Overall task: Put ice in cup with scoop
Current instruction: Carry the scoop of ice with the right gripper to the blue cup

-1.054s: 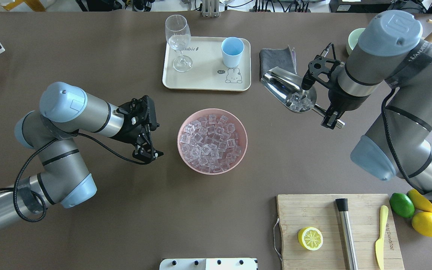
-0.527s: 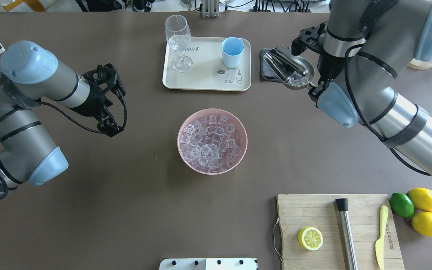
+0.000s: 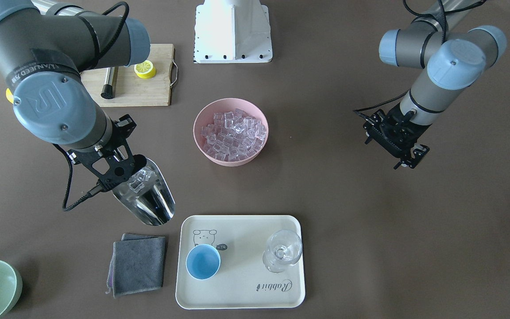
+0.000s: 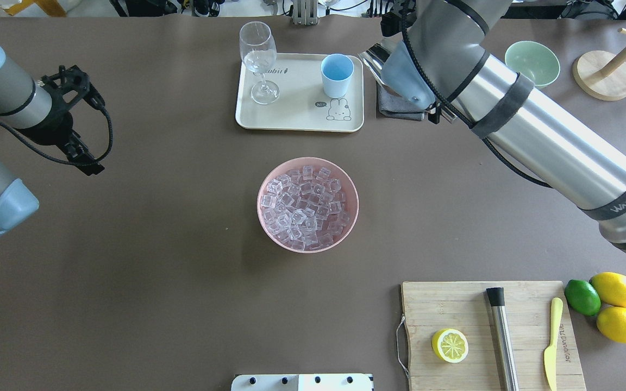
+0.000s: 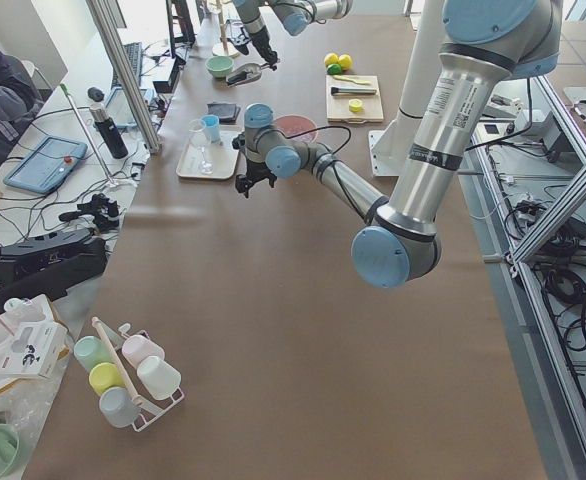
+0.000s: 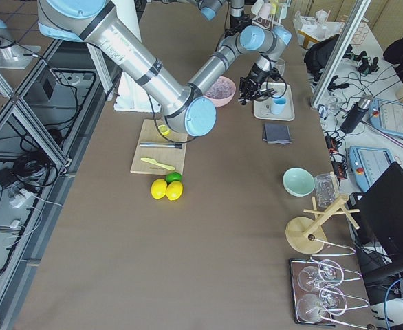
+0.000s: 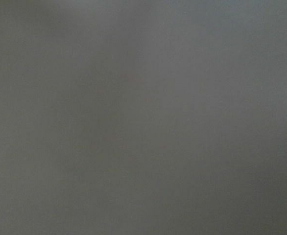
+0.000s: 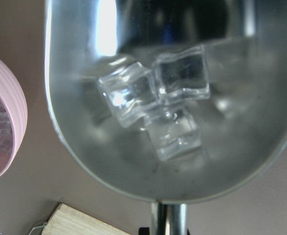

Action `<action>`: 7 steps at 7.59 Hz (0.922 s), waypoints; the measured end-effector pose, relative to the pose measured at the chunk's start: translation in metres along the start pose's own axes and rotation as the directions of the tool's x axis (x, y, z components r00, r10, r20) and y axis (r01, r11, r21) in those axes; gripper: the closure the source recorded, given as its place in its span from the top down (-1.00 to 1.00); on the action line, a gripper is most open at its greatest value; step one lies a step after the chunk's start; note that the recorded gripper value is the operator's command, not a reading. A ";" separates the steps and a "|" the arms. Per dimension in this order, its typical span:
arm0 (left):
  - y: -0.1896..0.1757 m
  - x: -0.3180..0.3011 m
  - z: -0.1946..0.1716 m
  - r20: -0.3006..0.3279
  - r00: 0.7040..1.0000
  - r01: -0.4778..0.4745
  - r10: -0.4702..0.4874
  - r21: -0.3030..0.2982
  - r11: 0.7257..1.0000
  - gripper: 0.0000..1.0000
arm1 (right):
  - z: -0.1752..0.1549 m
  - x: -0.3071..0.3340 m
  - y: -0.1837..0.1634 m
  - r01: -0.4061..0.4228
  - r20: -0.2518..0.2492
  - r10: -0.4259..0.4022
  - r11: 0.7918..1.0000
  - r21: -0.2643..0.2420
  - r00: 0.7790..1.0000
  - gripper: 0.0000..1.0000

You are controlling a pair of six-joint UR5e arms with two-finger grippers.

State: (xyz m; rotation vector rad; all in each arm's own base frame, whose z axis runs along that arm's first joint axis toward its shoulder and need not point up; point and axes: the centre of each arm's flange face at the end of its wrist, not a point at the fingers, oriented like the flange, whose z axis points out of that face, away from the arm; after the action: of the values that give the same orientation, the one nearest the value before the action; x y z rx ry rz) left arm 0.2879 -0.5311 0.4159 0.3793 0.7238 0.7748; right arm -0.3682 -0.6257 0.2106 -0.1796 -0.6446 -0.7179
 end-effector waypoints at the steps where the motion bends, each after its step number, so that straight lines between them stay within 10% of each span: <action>1: 0.035 -0.032 -0.001 0.017 0.997 0.070 -0.069 -0.025 0.997 0.97 | -0.012 0.003 -0.019 -0.010 0.001 0.010 1.000 -0.030 1.000 -1.00; 4: 0.147 -0.121 -0.012 0.083 0.956 0.288 -0.282 -0.073 0.955 0.97 | -0.038 0.001 -0.055 -0.025 -0.022 0.023 0.991 -0.131 1.000 -1.00; 7: 0.283 -0.193 -0.045 0.016 0.834 0.551 -0.551 -0.056 0.832 0.97 | -0.049 -0.004 -0.065 0.010 -0.034 -0.016 0.986 -0.168 0.999 -1.00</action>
State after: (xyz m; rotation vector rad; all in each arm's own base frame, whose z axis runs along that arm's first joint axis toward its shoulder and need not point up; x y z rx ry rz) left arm 0.0191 -0.4836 0.6283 0.1001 0.7595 0.2423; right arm -0.3900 -0.6900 0.1654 -0.3176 -0.5518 -0.7863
